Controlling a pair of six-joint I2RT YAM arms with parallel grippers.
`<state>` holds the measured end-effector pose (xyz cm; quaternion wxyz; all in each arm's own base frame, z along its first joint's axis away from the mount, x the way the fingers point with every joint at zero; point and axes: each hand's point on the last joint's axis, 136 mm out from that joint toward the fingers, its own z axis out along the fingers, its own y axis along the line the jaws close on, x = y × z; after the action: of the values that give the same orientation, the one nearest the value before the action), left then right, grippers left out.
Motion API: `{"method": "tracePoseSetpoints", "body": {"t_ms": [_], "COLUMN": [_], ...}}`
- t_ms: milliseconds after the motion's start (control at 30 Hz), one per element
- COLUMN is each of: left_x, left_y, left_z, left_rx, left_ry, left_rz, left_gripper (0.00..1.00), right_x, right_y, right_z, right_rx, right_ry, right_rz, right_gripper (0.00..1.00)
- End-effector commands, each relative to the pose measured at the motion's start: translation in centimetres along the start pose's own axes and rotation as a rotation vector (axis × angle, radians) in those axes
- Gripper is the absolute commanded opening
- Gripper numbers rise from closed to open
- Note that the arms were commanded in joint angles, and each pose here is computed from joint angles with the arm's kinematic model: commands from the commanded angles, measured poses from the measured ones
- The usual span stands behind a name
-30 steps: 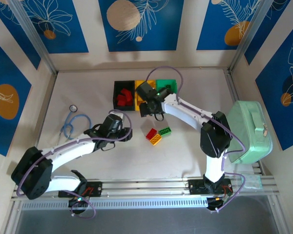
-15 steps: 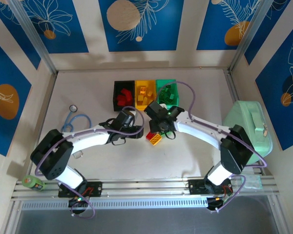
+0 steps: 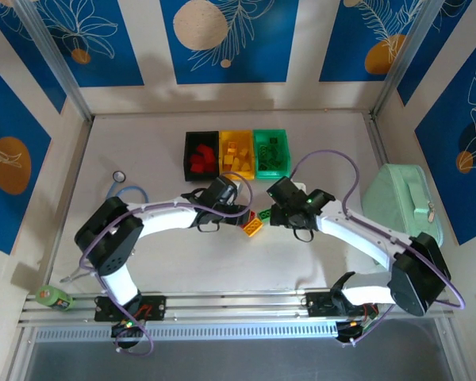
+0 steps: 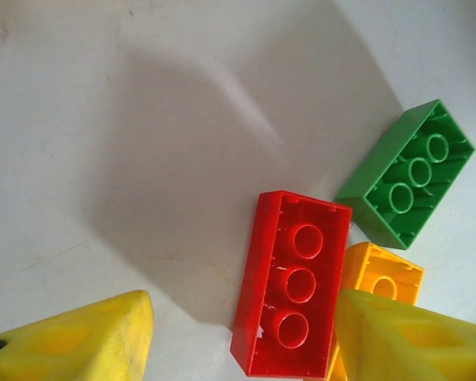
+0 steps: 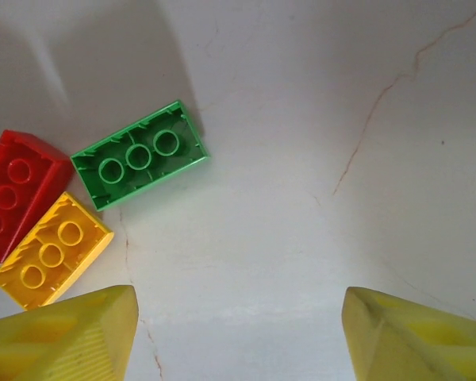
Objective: Sort the legos into containers by color
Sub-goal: Move the lego to the center of the table.
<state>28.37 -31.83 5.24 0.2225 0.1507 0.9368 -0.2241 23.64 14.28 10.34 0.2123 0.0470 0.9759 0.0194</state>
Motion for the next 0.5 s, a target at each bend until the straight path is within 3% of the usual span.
{"method": "tracePoseSetpoints", "body": {"t_ms": [0,267,467], "left_x": [-0.2,0.5,1.3], "left_y": [-1.1,-0.7,1.3], "left_z": [0.7,2.1,2.4], "left_rx": [0.032,0.016,-0.086], "left_ry": [0.021,0.051,0.069], "left_rz": [0.004,-0.006,-0.020], "left_gripper": [0.61,0.55,0.48], "right_x": [-0.1,0.3,0.0], "right_y": [-0.2,-0.1,0.1], "right_z": [-0.5,-0.1,-0.1], "right_rx": [-0.045,-0.066,-0.071], "right_ry": [-0.011,0.000,-0.004], "right_rz": [0.057,0.077,0.077], "right_gripper": [0.69,0.69,0.69]}}
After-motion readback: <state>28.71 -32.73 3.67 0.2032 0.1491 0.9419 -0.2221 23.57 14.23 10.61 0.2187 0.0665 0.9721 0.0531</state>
